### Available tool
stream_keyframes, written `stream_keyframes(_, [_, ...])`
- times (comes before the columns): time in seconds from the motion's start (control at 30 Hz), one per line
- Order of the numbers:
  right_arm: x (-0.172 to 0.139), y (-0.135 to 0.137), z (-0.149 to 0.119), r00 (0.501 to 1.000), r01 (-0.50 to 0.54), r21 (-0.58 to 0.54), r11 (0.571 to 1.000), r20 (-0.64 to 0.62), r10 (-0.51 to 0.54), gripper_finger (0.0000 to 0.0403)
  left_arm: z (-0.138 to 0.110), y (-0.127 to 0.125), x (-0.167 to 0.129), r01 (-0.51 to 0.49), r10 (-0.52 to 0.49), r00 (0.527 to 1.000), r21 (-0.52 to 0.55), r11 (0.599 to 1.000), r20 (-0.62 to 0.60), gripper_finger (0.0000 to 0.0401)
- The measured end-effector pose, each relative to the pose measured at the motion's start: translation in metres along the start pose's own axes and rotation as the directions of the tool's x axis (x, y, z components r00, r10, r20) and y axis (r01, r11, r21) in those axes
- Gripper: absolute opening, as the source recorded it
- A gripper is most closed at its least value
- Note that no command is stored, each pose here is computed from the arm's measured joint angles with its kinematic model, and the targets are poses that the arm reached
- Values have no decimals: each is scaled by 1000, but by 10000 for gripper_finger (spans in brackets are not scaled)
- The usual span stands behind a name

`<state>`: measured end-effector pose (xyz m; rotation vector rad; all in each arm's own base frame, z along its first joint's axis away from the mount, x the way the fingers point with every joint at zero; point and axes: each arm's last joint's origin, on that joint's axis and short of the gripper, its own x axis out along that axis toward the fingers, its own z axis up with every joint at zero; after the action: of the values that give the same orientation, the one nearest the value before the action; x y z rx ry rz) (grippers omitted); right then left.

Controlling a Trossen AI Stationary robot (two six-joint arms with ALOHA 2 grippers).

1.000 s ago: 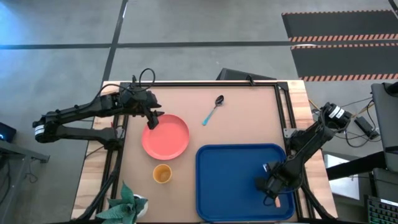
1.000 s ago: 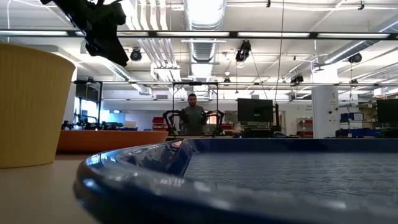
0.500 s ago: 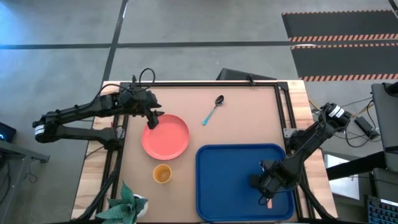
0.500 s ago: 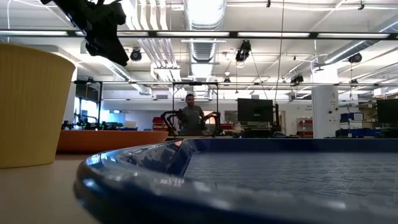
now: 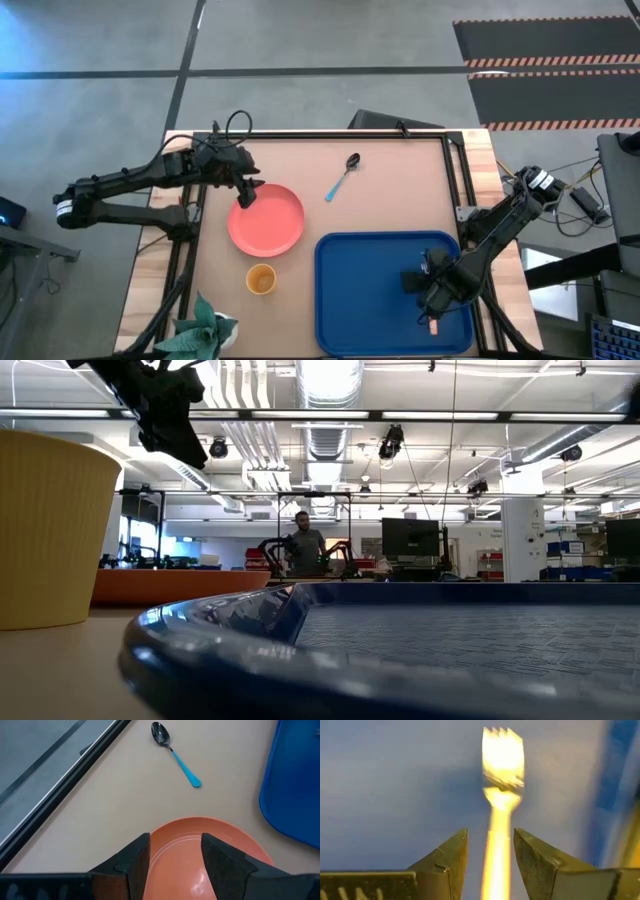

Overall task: Pick and place plate/cup/fork/spoon on tray
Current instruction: Put the orange plate on the blue tray

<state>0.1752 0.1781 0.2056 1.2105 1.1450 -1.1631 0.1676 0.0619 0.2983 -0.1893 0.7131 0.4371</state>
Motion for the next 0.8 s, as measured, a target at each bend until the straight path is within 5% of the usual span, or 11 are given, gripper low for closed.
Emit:
stream_keyframes(0.17, [-18, 23, 9, 929, -285, -53, 957, 228, 290, 140, 0, 0, 5, -2, 2, 1000, 4, 1000, -21, 160])
stream_keyframes(0.3, [-35, 39, 16, 834, -390, -168, 906, 353, 424, 137, 0, 0, 15, -38, 42, 997, 69, 997, -61, 160])
stream_keyframes(0.6, [-84, 73, 33, 731, -381, -407, 830, 417, 540, 137, -4, 8, 63, -103, 123, 962, 94, 990, -244, 189])
stream_keyframes(0.8, [-118, 88, 42, 687, -338, -540, 771, 418, 594, 137, -7, 7, 95, -25, 54, 930, 84, 996, -365, 206])
